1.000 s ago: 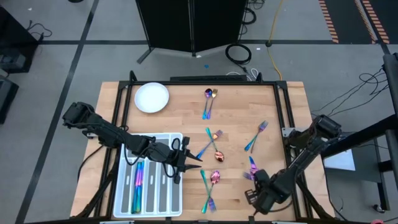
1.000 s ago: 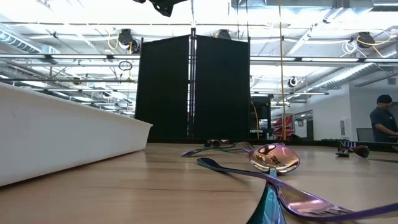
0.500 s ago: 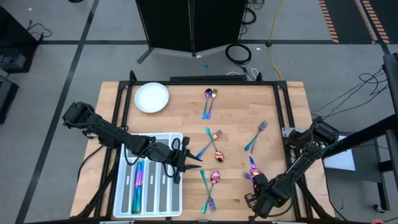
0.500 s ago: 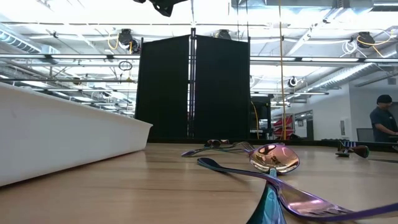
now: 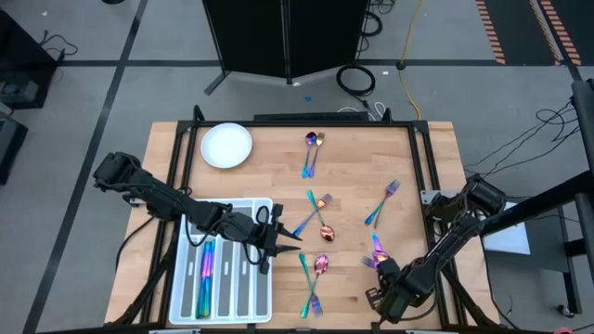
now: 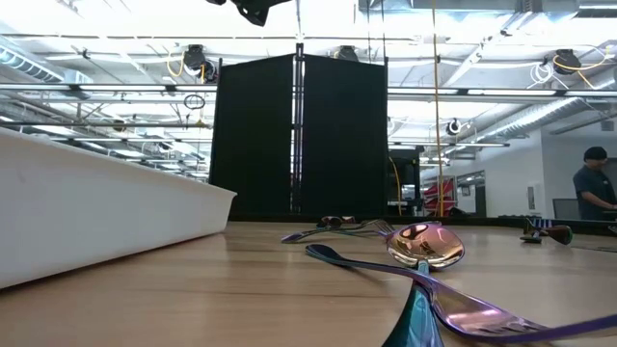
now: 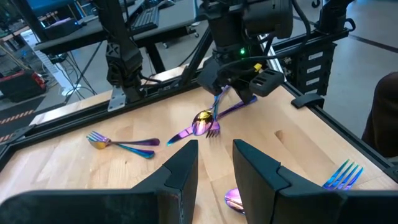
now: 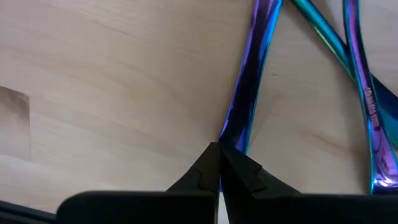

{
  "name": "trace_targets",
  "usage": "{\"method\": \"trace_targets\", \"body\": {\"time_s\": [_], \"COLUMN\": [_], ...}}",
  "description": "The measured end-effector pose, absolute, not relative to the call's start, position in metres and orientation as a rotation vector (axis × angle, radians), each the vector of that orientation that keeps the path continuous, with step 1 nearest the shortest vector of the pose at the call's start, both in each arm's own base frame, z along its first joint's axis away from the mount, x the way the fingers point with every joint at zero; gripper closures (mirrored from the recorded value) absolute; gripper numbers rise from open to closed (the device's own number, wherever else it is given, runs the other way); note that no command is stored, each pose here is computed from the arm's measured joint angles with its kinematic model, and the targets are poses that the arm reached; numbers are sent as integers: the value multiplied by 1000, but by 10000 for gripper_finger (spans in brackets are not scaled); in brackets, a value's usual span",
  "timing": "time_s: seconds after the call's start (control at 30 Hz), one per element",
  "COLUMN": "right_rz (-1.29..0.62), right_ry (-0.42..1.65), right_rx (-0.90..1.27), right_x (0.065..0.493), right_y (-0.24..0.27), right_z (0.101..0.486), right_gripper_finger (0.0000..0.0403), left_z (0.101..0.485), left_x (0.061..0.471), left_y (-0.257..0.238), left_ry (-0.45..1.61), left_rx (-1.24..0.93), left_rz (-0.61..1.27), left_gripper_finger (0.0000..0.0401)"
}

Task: Sort silverware
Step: Put the iridescent blue knife in the silverware tray

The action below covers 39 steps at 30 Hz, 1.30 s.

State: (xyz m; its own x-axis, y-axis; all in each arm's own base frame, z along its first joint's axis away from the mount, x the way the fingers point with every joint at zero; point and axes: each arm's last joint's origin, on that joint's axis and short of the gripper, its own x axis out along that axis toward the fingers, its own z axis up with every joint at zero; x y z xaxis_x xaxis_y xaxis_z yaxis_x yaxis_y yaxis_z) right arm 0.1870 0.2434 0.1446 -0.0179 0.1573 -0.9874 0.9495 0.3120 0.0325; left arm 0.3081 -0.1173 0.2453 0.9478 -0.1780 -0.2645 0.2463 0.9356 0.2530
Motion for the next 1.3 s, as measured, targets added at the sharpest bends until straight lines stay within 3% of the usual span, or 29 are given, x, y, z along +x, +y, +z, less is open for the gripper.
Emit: {"method": "trace_targets", "body": {"time_s": [0.53, 0.77, 0.97, 1.3], "right_rz": [-986, -911, -1069, -1057], "right_ry": [1477, 1380, 1364, 1402], "right_rx": [939, 985, 868, 918], "right_x": [195, 198, 179, 161], "right_y": [210, 207, 186, 168], "right_z": [139, 180, 198, 142], "right_gripper_finger": [403, 403, 403, 403], "left_z": [245, 245, 245, 245], "left_x": [308, 308, 308, 308], "left_y": [-117, -117, -117, -118], "left_ry": [241, 241, 241, 241], "left_rx": [288, 289, 288, 289], "left_rz": [-219, -219, -219, -220], "left_gripper_finger": [299, 299, 299, 299]}}
